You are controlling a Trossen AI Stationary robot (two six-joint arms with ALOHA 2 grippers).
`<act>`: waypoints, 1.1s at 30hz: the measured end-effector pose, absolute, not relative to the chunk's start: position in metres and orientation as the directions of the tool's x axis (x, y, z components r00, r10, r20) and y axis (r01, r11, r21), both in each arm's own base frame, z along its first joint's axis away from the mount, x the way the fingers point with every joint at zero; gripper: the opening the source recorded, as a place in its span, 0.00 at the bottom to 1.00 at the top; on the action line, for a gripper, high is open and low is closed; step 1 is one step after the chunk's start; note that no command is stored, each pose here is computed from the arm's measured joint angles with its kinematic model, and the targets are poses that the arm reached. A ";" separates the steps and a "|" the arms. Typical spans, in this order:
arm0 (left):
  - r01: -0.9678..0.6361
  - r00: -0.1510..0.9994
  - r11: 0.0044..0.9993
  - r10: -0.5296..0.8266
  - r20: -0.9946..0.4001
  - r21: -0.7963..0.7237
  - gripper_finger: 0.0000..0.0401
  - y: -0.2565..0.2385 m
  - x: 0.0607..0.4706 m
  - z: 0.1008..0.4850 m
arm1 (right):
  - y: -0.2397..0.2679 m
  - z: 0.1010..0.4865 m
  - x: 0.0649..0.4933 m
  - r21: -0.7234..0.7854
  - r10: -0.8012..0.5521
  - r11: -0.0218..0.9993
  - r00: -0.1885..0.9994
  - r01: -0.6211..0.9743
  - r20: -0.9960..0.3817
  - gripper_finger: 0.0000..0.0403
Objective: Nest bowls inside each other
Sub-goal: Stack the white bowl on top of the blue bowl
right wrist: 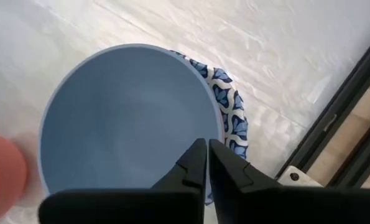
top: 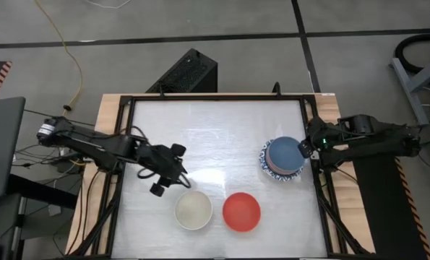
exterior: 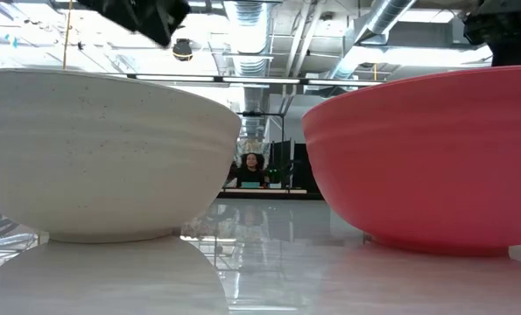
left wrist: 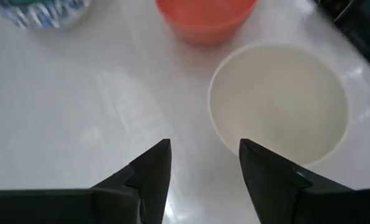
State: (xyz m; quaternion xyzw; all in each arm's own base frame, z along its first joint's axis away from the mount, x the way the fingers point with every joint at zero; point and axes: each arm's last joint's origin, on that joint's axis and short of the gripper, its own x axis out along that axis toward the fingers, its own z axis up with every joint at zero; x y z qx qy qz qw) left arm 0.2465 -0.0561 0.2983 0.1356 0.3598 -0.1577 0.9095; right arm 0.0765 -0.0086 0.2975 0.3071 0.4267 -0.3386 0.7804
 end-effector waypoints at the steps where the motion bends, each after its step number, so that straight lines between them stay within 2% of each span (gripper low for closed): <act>1: 0.387 0.674 0.914 -0.189 -0.714 0.124 0.46 -0.056 0.251 0.293 | -0.009 0.298 0.077 0.193 -0.267 0.582 0.410 0.790 -0.872 0.11; 8: 0.390 0.533 0.918 -0.286 -0.796 -0.069 0.57 -0.059 0.276 0.256 | -0.009 0.298 0.077 0.193 -0.267 0.583 0.410 0.789 -0.872 0.12; 12: 0.301 0.498 0.950 -0.236 -0.834 -0.088 0.61 -0.060 0.285 0.240 | -0.009 0.298 0.077 0.186 -0.278 0.582 0.409 0.792 -0.869 0.12; 16: 0.215 0.480 0.971 -0.201 -0.854 -0.108 0.62 -0.060 0.291 0.229 | -0.010 0.298 0.077 0.156 -0.318 0.587 0.403 0.795 -0.858 0.12; 23: 0.165 0.486 0.966 -0.255 -0.836 -0.199 0.62 -0.067 0.300 0.221 | -0.011 0.298 0.076 0.132 -0.342 0.588 0.393 0.798 -0.853 0.12; 31: 0.142 0.464 0.980 -0.189 -0.866 -0.138 0.62 -0.080 0.303 0.207 | -0.011 0.298 0.076 0.133 -0.342 0.588 0.394 0.798 -0.853 0.12; 33: 0.125 0.423 0.984 -0.167 -0.891 -0.126 0.60 -0.080 0.303 0.200 | -0.011 0.298 0.076 0.134 -0.342 0.589 0.395 0.797 -0.853 0.12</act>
